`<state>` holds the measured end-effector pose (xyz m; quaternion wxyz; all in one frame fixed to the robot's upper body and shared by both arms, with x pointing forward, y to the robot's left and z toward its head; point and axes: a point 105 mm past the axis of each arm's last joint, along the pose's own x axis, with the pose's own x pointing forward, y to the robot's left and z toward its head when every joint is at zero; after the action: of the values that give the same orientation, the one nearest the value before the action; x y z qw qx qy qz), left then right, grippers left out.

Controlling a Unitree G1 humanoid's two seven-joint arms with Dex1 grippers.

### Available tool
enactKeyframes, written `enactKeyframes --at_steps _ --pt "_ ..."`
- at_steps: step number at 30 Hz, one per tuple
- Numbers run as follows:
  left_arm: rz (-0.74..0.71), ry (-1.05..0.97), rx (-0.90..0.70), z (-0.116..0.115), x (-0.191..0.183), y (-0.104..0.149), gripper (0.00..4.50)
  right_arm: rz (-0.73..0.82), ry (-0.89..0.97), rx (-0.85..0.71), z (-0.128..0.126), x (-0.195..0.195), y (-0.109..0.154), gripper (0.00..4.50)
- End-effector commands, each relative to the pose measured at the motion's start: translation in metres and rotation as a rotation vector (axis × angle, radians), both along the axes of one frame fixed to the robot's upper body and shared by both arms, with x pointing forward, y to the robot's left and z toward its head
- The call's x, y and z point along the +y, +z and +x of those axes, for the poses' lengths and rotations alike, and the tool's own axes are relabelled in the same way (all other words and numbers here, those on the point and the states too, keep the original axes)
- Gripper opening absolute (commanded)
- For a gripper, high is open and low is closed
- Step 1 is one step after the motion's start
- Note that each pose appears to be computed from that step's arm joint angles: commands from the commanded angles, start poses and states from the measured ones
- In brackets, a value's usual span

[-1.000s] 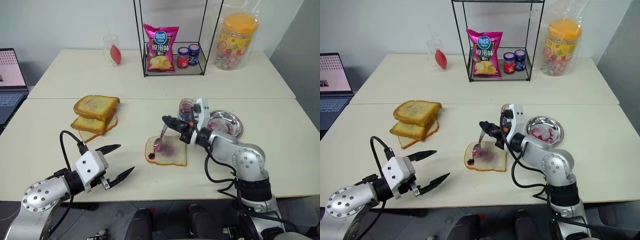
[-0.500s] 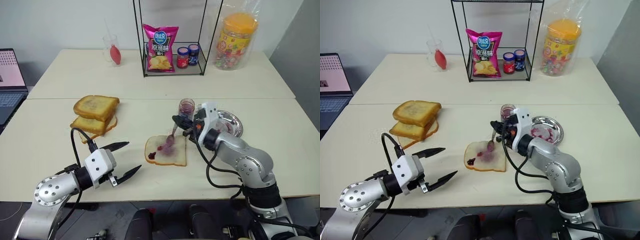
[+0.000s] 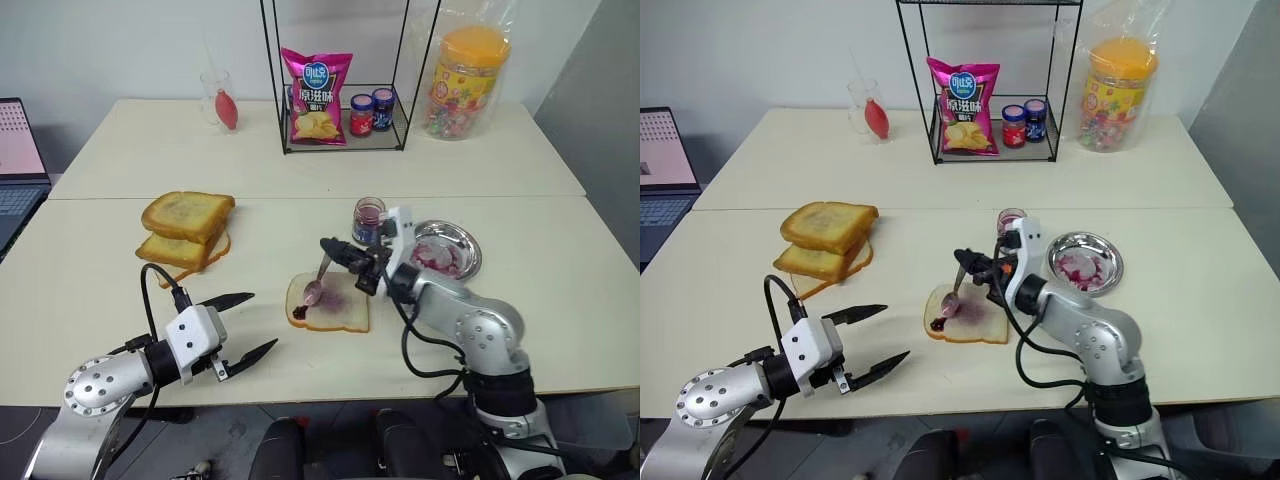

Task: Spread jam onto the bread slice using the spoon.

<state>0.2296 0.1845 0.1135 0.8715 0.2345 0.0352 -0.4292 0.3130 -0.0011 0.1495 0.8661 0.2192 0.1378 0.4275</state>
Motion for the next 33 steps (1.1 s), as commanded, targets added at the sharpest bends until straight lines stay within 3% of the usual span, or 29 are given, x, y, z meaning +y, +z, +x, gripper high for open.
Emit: enactKeyframes --at_steps 1,8,19,21,24,33 --pt "-0.021 -0.030 0.004 -0.006 -0.004 0.013 4.37 0.041 0.014 -0.029 0.001 0.004 0.010 0.01" --pt "-0.008 -0.034 0.036 -0.010 0.000 0.014 4.37 0.085 0.027 -0.010 0.001 0.010 0.014 0.01" --pt "-0.003 -0.024 0.021 -0.008 0.002 0.016 4.37 -0.031 -0.017 -0.203 0.007 -0.008 0.038 0.01" --pt "-0.003 -0.020 0.023 -0.009 0.003 0.016 4.37 -0.003 -0.011 -0.213 0.005 -0.012 0.049 0.01" --pt "-0.003 -0.017 0.037 -0.012 0.005 0.015 4.37 0.144 0.113 -0.092 -0.012 0.003 0.054 0.01" --pt "0.000 -0.011 0.045 -0.016 0.007 0.011 4.37 0.084 0.128 -0.007 -0.007 0.016 0.024 0.01"
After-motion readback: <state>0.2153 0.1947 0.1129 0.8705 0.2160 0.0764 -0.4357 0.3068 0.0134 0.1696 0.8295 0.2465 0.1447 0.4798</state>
